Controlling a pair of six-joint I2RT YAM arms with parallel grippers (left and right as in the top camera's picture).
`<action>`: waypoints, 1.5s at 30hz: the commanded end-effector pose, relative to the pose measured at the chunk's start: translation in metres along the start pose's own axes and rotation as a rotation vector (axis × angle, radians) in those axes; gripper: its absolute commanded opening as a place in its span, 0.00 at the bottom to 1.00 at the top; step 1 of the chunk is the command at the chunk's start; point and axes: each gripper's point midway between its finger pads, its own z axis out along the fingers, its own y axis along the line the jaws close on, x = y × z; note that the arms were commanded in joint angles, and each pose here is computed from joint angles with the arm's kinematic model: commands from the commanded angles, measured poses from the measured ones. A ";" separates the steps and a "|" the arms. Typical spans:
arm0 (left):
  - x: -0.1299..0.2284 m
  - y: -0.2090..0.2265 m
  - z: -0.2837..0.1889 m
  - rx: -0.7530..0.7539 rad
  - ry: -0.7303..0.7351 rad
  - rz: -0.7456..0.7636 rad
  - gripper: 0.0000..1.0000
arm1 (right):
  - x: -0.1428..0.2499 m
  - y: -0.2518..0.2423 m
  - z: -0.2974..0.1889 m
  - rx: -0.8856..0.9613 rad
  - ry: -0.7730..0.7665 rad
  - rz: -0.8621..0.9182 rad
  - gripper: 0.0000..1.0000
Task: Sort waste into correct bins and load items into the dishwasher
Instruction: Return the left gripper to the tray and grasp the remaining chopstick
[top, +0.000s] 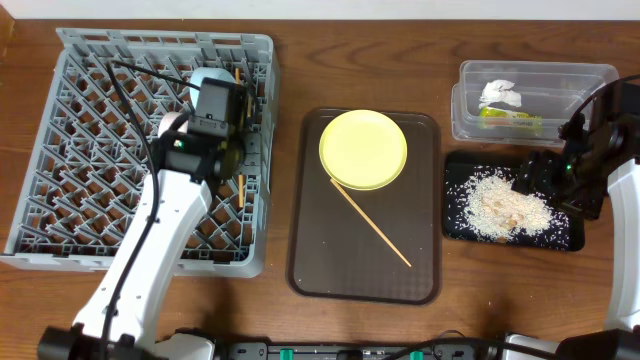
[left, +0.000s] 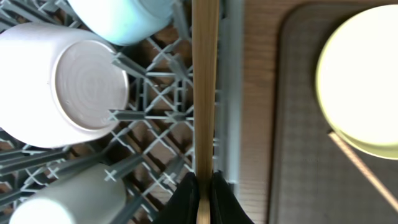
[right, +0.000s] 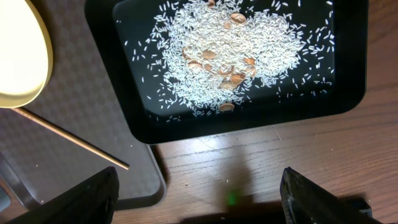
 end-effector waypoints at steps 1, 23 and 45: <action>0.003 0.010 0.023 -0.034 0.058 0.033 0.08 | -0.004 0.000 -0.004 -0.006 -0.012 0.015 0.81; 0.014 -0.021 0.041 0.128 0.137 -0.002 0.46 | -0.004 0.000 -0.004 -0.006 -0.012 0.015 0.81; 0.098 -0.190 0.062 0.179 0.344 -0.252 0.48 | -0.004 0.000 -0.004 -0.007 -0.012 0.015 0.81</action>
